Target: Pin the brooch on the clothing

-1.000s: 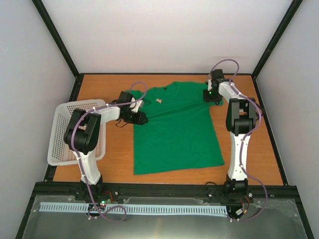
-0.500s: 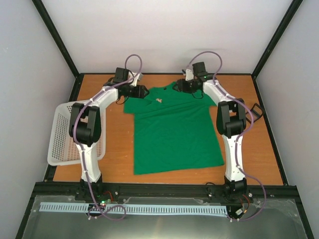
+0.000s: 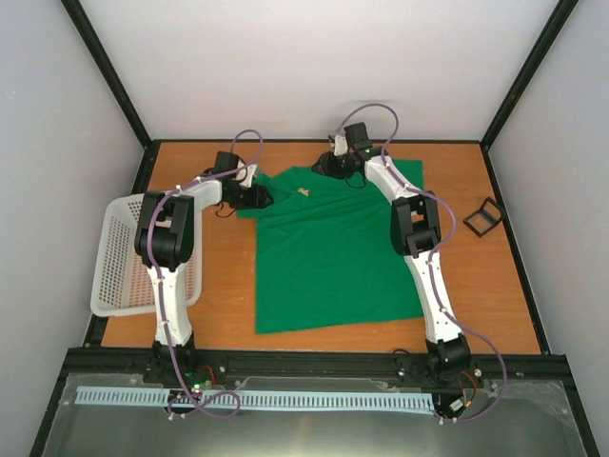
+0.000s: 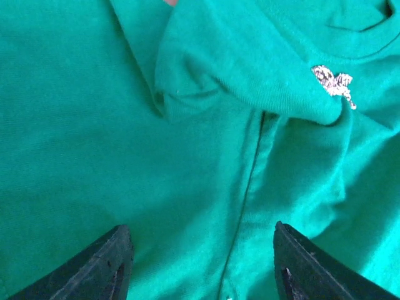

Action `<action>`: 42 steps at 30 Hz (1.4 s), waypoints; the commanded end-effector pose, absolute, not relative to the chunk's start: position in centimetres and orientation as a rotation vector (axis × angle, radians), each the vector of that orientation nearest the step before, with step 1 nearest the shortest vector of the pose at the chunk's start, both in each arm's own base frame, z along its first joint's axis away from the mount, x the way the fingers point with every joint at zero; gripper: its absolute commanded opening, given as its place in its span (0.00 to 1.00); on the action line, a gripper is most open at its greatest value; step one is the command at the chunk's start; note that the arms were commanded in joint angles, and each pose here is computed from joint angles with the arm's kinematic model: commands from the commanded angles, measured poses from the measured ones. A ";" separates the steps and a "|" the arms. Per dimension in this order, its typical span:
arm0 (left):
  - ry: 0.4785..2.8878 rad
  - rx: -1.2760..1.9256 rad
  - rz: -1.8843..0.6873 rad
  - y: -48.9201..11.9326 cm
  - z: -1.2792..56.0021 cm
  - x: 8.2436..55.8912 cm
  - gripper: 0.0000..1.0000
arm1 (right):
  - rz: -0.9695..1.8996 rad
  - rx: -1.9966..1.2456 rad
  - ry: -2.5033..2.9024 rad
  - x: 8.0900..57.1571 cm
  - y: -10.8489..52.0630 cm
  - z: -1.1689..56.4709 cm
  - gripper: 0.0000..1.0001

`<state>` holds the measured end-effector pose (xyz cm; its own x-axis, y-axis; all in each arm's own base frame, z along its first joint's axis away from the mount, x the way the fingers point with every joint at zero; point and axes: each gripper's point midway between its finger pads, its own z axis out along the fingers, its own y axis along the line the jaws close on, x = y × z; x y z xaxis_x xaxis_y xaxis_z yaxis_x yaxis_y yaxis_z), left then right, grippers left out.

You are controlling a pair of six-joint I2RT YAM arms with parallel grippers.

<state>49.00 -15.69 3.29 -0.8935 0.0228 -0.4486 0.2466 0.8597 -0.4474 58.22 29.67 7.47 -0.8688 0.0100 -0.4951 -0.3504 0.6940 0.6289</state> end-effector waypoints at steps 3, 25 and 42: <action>2.759 0.005 -0.614 -12.0 0.0 45.9 0.62 | 0.569 -0.107 2.610 59.6 24.0 2.3 0.37; 2.558 0.162 -0.677 -12.2 8.3 50.8 0.68 | 0.563 -0.273 2.349 62.5 21.4 13.3 0.55; 2.110 0.172 -0.607 -14.4 27.6 48.1 0.88 | 0.440 -0.296 2.460 48.1 15.9 24.8 0.99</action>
